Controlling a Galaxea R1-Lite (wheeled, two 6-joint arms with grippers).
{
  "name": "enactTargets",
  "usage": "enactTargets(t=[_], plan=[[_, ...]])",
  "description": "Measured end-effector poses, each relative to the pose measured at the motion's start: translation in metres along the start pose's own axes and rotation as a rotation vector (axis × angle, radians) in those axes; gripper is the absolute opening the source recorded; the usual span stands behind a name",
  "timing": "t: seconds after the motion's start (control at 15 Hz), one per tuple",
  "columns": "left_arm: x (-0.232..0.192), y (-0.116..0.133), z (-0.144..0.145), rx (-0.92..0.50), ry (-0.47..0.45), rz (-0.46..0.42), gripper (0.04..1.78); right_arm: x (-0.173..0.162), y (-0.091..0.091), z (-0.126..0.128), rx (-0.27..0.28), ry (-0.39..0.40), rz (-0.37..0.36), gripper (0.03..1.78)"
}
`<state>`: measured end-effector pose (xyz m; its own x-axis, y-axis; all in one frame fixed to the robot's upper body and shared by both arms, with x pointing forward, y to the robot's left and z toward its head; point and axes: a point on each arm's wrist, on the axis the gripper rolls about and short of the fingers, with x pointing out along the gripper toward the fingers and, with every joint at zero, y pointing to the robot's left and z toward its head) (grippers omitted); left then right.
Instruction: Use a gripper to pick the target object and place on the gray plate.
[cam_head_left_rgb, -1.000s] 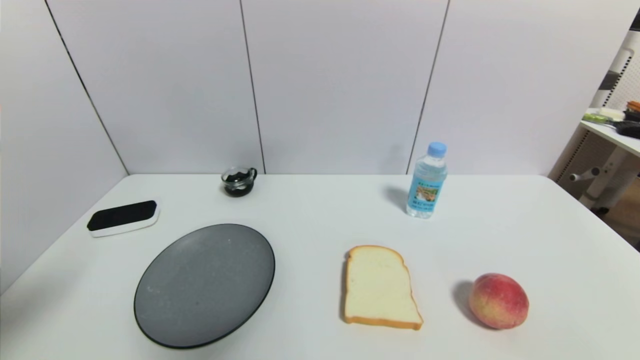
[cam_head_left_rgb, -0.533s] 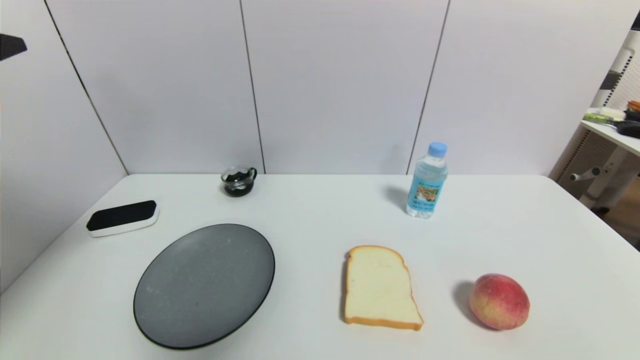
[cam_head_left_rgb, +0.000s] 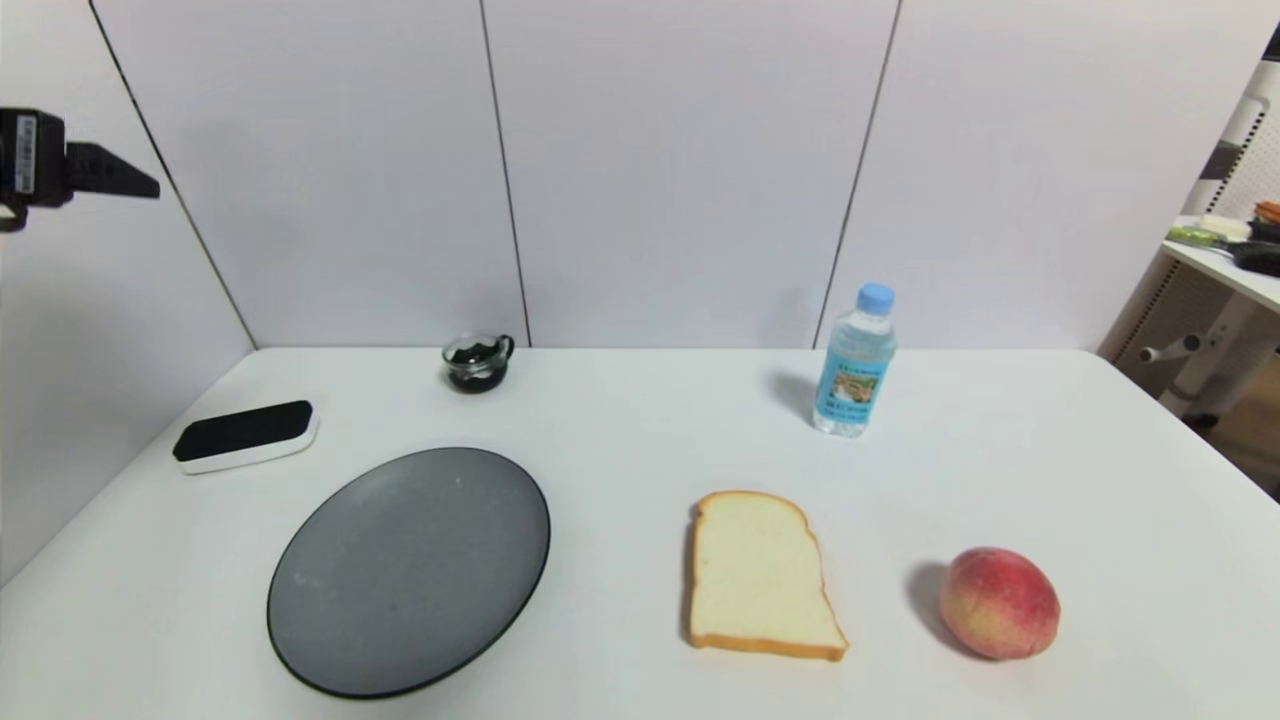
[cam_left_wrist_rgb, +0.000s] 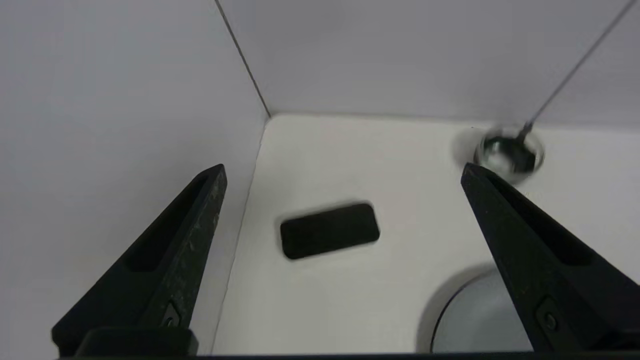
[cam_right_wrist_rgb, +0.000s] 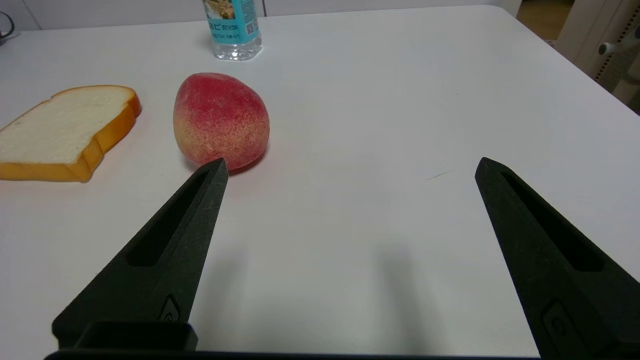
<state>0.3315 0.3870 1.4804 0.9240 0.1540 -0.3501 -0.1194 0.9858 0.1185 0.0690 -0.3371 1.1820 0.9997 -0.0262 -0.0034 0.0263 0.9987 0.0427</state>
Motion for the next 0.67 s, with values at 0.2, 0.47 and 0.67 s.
enactTargets(t=[0.2,0.47,0.67], plan=[[0.042,0.029,-0.018,0.161,0.124,-0.104,1.69,0.0,0.0,0.0,0.0,0.0,0.0,1.71],[0.091,0.054,-0.047,0.285,0.203,-0.266,1.69,0.0,0.0,0.0,0.0,0.0,0.0,1.71],[0.122,0.066,-0.06,0.356,0.216,-0.358,1.69,0.0,0.0,0.0,0.0,0.0,0.0,1.71]])
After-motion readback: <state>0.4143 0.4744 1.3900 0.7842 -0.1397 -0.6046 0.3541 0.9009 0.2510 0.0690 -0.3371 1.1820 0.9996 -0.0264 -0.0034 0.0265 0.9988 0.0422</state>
